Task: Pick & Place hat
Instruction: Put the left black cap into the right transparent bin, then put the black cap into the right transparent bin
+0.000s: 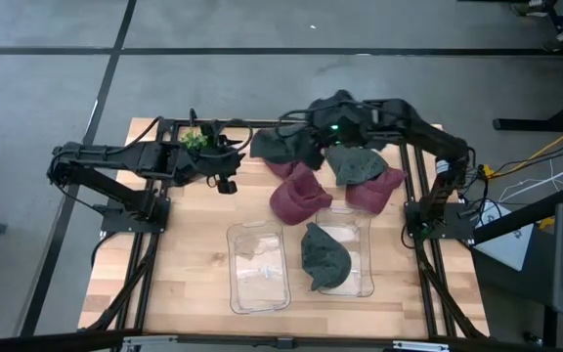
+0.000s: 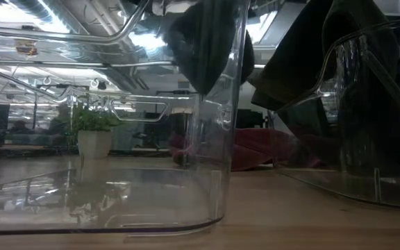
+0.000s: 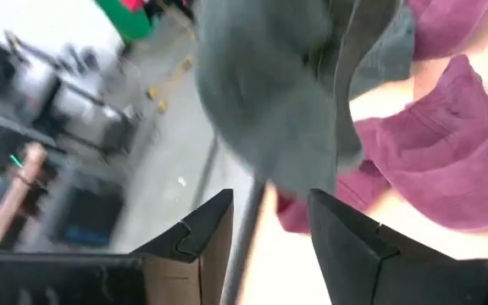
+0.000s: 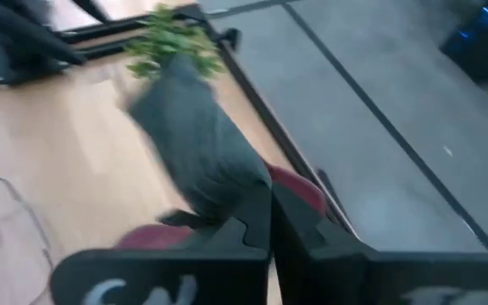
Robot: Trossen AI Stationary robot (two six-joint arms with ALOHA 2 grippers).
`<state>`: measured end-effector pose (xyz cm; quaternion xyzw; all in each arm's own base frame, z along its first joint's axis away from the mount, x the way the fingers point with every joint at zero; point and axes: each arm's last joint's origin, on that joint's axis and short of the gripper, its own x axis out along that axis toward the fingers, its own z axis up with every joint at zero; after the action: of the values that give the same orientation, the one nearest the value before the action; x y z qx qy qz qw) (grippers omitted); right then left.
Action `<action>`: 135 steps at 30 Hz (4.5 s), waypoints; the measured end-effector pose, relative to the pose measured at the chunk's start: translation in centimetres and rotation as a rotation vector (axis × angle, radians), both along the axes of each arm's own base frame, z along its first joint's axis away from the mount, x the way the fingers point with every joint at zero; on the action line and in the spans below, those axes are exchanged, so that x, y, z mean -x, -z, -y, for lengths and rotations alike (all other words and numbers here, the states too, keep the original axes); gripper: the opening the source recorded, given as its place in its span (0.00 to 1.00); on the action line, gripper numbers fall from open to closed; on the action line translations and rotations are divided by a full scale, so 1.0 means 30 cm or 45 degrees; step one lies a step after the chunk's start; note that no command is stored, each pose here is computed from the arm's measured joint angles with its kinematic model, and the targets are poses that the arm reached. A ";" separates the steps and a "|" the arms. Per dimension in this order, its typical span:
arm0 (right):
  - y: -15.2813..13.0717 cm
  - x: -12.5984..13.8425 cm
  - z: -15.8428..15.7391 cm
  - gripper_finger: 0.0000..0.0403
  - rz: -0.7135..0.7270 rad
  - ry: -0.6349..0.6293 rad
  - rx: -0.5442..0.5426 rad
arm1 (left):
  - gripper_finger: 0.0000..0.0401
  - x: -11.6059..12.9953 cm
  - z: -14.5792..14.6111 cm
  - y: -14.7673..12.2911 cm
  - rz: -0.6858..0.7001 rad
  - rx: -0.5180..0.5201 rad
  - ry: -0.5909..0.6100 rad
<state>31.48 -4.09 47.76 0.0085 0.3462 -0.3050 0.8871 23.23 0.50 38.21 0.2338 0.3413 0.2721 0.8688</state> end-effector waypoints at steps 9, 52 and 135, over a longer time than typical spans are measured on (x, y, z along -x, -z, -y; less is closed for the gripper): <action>-0.084 0.231 -0.080 0.00 0.110 0.196 -0.141 | 0.37 0.071 -0.078 0.060 0.216 0.185 -0.266; 0.302 0.274 -0.456 0.00 -0.181 0.357 -0.668 | 0.37 0.362 -0.137 0.017 0.609 0.295 -0.249; 0.142 0.109 0.095 0.22 -0.221 0.358 -0.404 | 0.37 0.363 -0.129 0.026 0.605 0.409 -0.191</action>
<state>28.21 -6.92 43.50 0.1699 0.4604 -0.3669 0.7903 12.32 4.36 37.41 -0.0026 0.1832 0.3251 0.9278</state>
